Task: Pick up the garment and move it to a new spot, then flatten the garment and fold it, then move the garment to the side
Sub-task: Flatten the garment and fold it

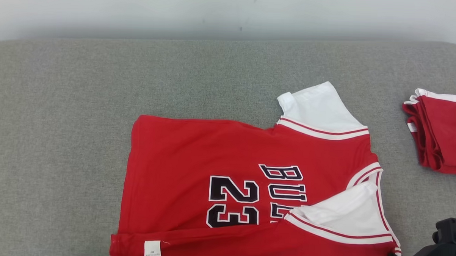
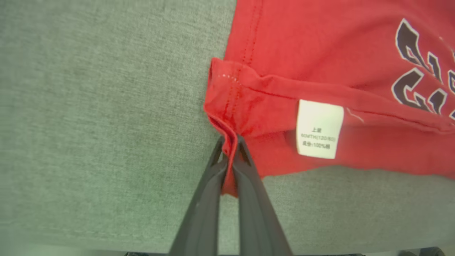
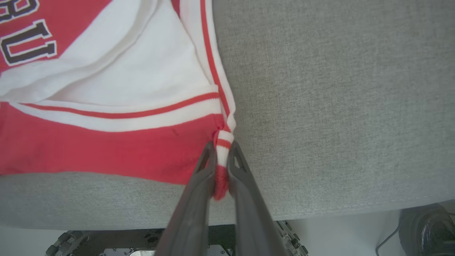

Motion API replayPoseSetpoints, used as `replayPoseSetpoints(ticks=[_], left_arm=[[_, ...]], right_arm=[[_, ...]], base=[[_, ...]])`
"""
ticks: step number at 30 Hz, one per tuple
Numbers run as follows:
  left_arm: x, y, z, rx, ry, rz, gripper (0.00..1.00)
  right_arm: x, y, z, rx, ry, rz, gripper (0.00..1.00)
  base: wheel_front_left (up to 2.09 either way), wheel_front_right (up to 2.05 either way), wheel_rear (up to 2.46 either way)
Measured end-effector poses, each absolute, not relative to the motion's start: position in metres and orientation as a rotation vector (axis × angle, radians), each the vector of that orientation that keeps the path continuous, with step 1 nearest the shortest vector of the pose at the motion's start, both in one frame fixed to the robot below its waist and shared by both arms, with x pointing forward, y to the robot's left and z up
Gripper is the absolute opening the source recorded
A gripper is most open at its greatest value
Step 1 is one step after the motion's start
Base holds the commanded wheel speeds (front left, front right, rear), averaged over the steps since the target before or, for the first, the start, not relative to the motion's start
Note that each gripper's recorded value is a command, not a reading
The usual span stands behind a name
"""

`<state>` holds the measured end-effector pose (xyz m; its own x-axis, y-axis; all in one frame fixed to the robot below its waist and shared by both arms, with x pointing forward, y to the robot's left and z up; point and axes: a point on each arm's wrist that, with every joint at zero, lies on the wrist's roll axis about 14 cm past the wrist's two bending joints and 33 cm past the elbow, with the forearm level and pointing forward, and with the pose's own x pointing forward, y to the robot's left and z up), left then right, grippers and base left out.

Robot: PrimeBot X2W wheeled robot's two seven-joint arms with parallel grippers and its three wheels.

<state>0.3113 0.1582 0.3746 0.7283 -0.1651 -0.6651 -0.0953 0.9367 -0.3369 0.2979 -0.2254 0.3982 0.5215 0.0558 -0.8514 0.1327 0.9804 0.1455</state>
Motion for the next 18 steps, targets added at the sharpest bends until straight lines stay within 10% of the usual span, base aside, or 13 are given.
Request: replayPoseSetpoints(ticks=[14,15,16,17,18], left_arm=[[0.304,0.176,0.382,-0.333,0.731,0.010,0.00],[0.303,0.176,0.382,-0.333,0.732,0.011,0.05],[0.302,0.178,0.381,-0.333,0.733,0.020,0.43],[0.302,0.179,0.381,-0.332,0.732,0.027,1.00],[0.299,0.180,0.380,-0.332,0.738,0.032,1.00]], right_arm=[[0.270,-0.211,0.392,0.242,1.086,-0.004,0.00],[0.269,-0.211,0.392,0.243,1.087,-0.005,0.46],[0.268,-0.212,0.391,0.249,1.082,-0.009,1.00],[0.268,-0.213,0.391,0.255,1.081,-0.014,1.00],[0.267,-0.214,0.390,0.256,1.083,-0.017,1.00]], base=[[0.00,0.00,0.00],[0.00,0.00,0.00],[0.00,0.00,0.00],[0.00,0.00,0.00],[0.00,0.00,0.00]])
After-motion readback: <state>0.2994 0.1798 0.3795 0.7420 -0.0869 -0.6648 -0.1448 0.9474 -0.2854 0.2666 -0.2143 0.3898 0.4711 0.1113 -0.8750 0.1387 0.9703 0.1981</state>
